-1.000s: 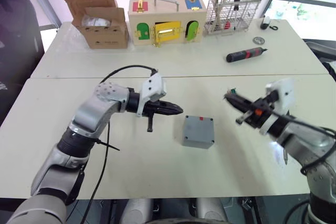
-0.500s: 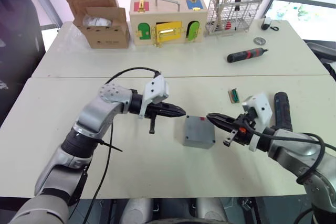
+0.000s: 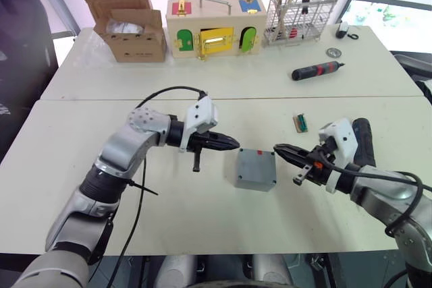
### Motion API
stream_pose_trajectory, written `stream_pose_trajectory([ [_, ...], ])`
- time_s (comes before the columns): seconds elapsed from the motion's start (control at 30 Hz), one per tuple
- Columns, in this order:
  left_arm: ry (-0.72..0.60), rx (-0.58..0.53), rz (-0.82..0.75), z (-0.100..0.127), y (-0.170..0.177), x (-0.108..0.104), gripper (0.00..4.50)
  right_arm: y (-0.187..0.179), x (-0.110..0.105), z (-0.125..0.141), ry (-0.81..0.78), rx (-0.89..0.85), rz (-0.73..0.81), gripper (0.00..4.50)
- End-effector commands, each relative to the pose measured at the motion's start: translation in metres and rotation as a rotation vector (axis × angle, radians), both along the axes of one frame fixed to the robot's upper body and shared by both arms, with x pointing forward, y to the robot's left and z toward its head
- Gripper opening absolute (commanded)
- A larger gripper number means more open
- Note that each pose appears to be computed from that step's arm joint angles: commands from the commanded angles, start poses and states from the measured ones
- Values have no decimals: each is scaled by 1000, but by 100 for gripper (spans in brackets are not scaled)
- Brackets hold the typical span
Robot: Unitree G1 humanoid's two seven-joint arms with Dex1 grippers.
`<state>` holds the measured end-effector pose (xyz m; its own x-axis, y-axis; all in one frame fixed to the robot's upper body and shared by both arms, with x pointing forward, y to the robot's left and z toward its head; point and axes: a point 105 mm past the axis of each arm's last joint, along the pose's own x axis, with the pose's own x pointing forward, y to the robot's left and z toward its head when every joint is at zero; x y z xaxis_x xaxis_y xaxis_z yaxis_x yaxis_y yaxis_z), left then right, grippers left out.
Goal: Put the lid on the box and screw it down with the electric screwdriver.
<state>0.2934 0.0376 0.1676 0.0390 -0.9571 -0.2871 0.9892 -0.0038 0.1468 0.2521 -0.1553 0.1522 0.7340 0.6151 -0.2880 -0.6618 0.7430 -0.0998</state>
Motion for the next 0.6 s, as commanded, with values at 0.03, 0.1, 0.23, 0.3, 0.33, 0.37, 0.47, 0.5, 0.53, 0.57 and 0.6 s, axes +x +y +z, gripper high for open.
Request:
stream_pose_trajectory([
  [0.03, -43, -11, -16, 8, -2, -2, 0, 0, 0, 4, -30, -4, 2, 4],
  [0.1, -43, -12, -15, 8, -2, -2, 0, 0, 0, 3, -27, -2, 2, 4],
  [0.23, -45, -12, -12, 9, -2, -1, 0, 1, 0, -1, -16, -4, 2, 4],
  [0.3, -45, -12, -11, 9, -2, -1, 0, 1, 0, -2, -13, -5, 2, 4],
  [0.33, -46, -12, -10, 9, -2, -1, 0, 1, 1, -3, -12, -4, 3, 4],
  [0.37, -47, -12, -10, 9, -2, -1, 0, 2, 1, -3, -10, -1, 4, 4],
  [0.47, -47, -12, -9, 9, -2, -1, 0, 3, 1, -4, -6, 0, 7, 4],
  [0.5, -47, -12, -8, 9, -2, -1, 0, 4, 1, -5, -3, -3, 8, 4],
  [0.53, -48, -12, -8, 9, -2, -1, 0, 4, 1, -6, -1, -6, 8, 4],
  [0.57, -48, -12, -8, 9, -2, -1, 0, 3, 1, -7, 2, -8, 8, 4],
  [0.6, -48, -12, -8, 9, -2, -1, 0, 3, 1, -8, 3, -11, 7, 4],
])
